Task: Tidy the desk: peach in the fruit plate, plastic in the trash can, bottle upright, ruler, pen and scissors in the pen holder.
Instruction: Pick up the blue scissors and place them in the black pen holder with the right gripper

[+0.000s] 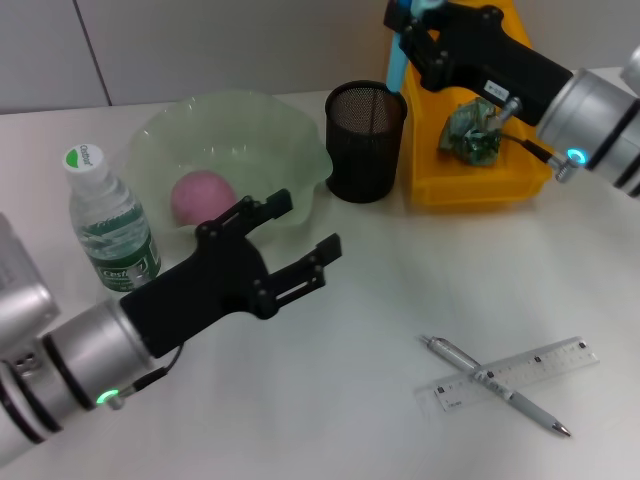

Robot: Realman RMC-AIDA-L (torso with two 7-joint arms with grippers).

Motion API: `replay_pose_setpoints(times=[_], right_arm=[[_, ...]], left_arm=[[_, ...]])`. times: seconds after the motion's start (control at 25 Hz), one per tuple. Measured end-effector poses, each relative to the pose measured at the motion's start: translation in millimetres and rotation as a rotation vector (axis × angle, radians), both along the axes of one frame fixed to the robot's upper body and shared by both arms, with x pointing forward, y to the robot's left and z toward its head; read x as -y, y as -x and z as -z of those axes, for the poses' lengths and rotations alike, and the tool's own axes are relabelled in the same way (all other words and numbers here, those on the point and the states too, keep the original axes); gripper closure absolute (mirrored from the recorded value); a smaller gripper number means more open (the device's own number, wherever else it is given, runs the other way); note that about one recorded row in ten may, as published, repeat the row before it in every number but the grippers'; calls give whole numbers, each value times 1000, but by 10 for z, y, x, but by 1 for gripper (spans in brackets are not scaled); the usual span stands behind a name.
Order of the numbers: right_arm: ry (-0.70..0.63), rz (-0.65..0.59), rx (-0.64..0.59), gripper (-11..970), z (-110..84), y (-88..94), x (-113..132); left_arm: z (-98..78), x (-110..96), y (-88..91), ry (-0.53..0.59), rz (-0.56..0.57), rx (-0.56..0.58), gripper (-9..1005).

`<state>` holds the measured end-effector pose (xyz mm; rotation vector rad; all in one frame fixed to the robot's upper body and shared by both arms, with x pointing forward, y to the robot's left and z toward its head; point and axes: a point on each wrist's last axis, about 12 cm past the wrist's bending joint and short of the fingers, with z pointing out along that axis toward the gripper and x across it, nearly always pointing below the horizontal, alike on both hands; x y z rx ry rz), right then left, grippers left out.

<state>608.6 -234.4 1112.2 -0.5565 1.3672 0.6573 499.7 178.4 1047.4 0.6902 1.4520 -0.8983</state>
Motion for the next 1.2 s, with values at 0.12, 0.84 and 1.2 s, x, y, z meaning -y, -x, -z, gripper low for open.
replay_pose_setpoints(times=[0.12,0.84,1.2], right_arm=[[20,23,-16,869,-15,-90,-45],[101,99,-130,869,66,-322,-235],[167,98,-174,869,127,-372,-340]], left_arm=[[-7,-43,10,5,14,-10,197],[-47,-496,108,78,37,-136,198],[-39,-495,113,80,36,-139,198]])
